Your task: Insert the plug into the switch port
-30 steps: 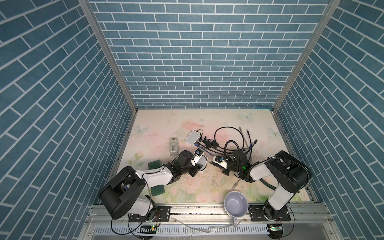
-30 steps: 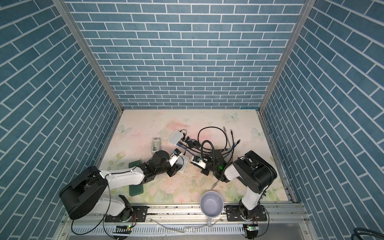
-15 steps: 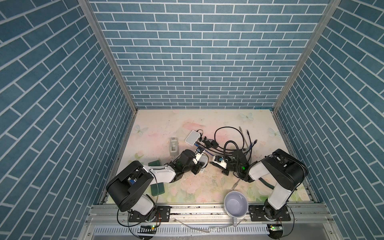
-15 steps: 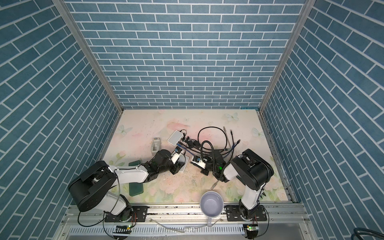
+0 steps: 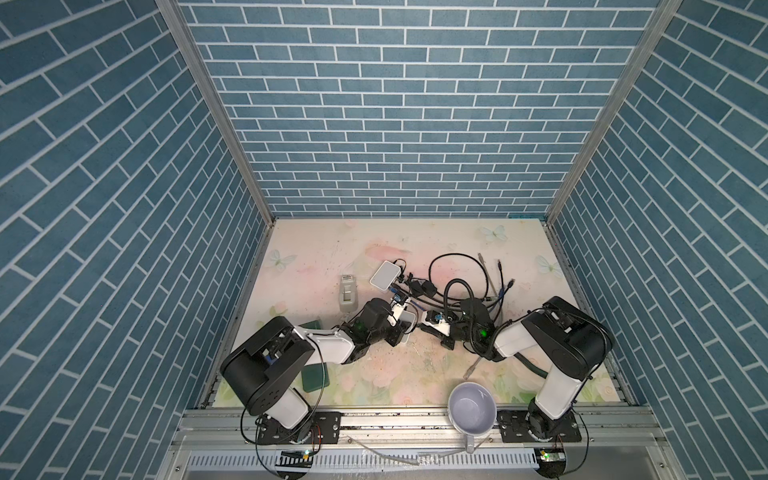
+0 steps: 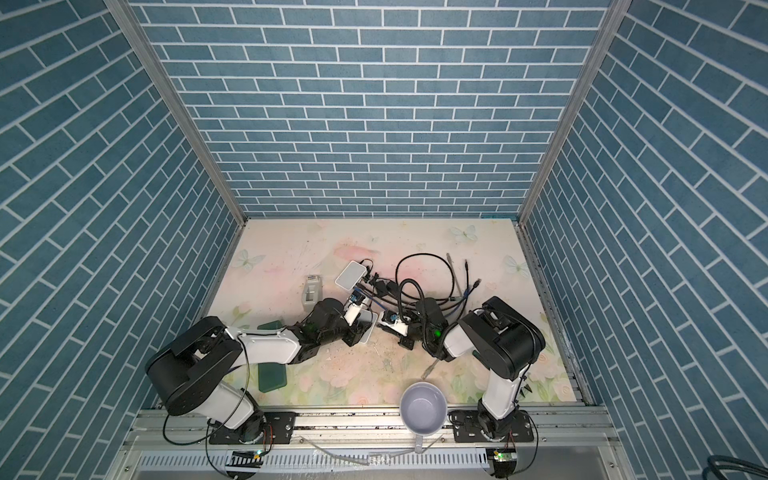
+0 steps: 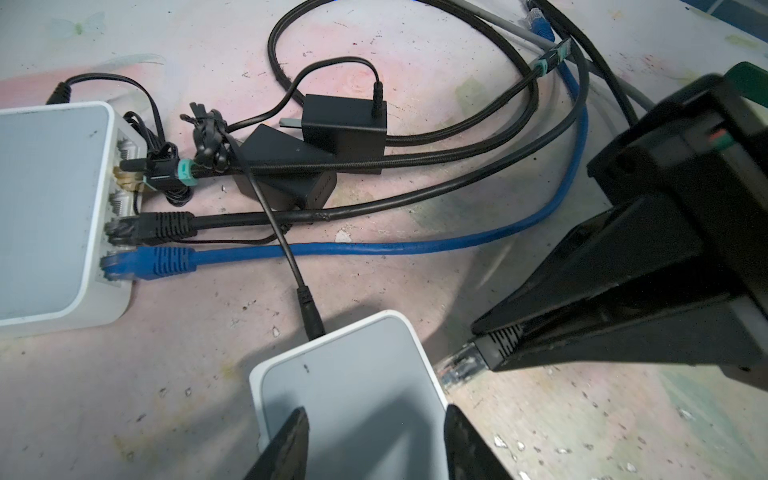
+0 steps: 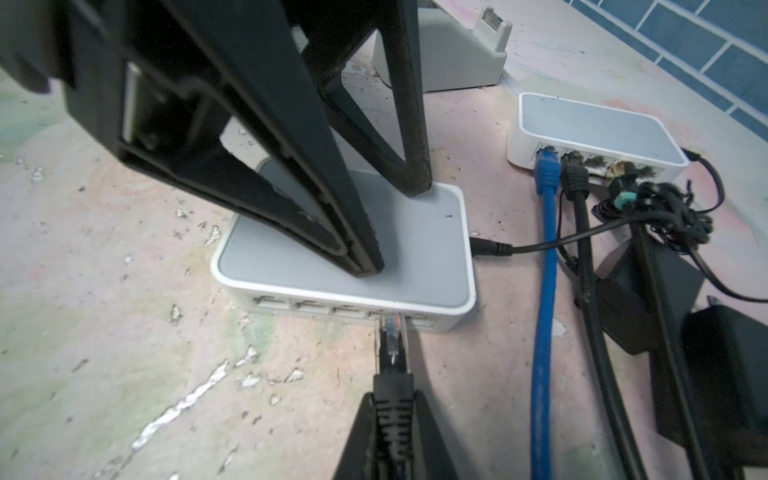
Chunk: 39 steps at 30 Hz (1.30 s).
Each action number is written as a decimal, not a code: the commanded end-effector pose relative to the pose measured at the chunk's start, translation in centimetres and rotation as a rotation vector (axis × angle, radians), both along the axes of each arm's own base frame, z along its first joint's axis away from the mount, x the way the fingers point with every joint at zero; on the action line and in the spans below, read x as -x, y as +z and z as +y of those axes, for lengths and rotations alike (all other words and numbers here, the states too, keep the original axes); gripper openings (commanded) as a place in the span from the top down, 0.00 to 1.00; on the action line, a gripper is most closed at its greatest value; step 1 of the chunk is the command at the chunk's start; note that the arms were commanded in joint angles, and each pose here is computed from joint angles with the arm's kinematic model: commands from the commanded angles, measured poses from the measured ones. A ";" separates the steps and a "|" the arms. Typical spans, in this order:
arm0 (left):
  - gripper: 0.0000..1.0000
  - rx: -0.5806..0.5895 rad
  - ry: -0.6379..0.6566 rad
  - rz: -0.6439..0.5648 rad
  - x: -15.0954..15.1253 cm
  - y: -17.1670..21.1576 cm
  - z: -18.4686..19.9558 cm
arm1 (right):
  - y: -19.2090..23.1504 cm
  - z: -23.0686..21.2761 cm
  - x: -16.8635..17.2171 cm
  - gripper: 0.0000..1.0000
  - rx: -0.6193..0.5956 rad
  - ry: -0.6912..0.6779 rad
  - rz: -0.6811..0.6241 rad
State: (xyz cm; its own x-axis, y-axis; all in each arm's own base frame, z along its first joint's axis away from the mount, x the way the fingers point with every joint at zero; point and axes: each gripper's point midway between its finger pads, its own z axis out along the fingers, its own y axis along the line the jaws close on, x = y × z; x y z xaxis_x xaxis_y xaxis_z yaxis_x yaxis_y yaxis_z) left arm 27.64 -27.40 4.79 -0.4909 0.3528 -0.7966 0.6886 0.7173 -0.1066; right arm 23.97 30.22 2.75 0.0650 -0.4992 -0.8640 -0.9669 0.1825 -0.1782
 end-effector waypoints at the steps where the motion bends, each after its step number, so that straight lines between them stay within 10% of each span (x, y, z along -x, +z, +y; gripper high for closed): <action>1: 0.46 0.014 0.018 -0.009 -0.3 0.1 0.1 | 0.0 0.7 0.1 1.00 -0.002 0.028 0.008; 16: 0.45 -0.046 0.124 -0.102 -1.5 1.9 2.8 | -0.2 1.0 -0.1 1.00 0.002 0.028 0.003; 39: 0.46 0.055 0.052 0.067 0.5 -1.7 0.7 | 0.1 1.6 -0.1 1.00 -0.032 0.026 -0.009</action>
State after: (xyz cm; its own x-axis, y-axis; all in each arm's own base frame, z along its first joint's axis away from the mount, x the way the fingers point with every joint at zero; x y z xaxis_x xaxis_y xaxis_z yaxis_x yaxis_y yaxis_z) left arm 28.25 -25.97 3.92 -0.5304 0.2821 -0.7994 0.6156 0.7765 -0.1345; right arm 23.97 30.91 2.47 0.0691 -0.4958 -0.8657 -0.9694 0.1717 -0.1757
